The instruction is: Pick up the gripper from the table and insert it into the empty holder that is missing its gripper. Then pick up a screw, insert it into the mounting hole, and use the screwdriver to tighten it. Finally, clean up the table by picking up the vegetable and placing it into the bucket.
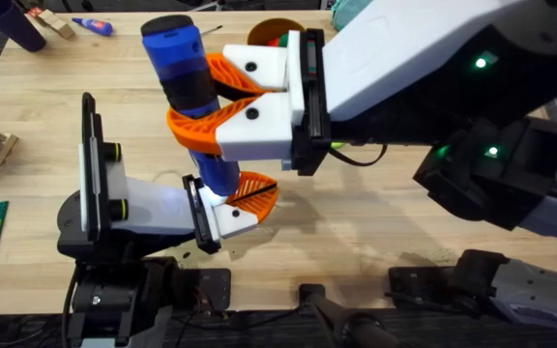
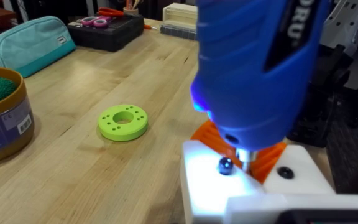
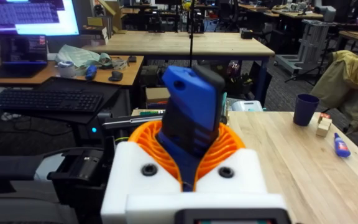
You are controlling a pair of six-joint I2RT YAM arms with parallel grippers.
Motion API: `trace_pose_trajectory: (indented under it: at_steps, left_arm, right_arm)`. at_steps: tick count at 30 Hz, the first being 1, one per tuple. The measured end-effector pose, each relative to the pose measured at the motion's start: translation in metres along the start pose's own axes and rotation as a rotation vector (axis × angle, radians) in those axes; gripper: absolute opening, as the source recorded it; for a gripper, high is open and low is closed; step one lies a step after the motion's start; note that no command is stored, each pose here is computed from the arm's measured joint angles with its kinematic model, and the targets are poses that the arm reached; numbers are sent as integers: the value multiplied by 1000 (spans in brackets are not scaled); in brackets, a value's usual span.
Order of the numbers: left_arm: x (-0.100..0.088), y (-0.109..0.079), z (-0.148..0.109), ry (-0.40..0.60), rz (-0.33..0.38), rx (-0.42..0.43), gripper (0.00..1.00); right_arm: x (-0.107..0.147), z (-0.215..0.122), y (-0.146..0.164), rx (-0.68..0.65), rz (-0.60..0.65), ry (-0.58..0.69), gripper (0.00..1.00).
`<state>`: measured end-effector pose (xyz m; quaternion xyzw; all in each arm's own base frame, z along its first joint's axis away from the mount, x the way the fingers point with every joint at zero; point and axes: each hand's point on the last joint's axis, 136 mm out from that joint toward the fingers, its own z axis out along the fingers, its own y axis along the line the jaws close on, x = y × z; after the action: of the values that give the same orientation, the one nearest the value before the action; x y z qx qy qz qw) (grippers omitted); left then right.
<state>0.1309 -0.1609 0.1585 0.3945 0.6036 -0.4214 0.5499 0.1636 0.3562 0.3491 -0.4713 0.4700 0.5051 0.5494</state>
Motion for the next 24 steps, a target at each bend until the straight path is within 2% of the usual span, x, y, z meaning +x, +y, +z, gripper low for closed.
trace_pose_trajectory:
  at_steps: [6,19,24]
  left_arm:
    - [0,0,0,0,-1,-1,7]
    - [0,0,0,0,-1,0,7]
    - [0,0,0,0,-1,0,7]
  right_arm:
    - [9,1,-2,1,13,17,61]
    - [-20,0,2,-12,-74,-97,60]
    - [-20,0,6,-34,-84,-97,61]
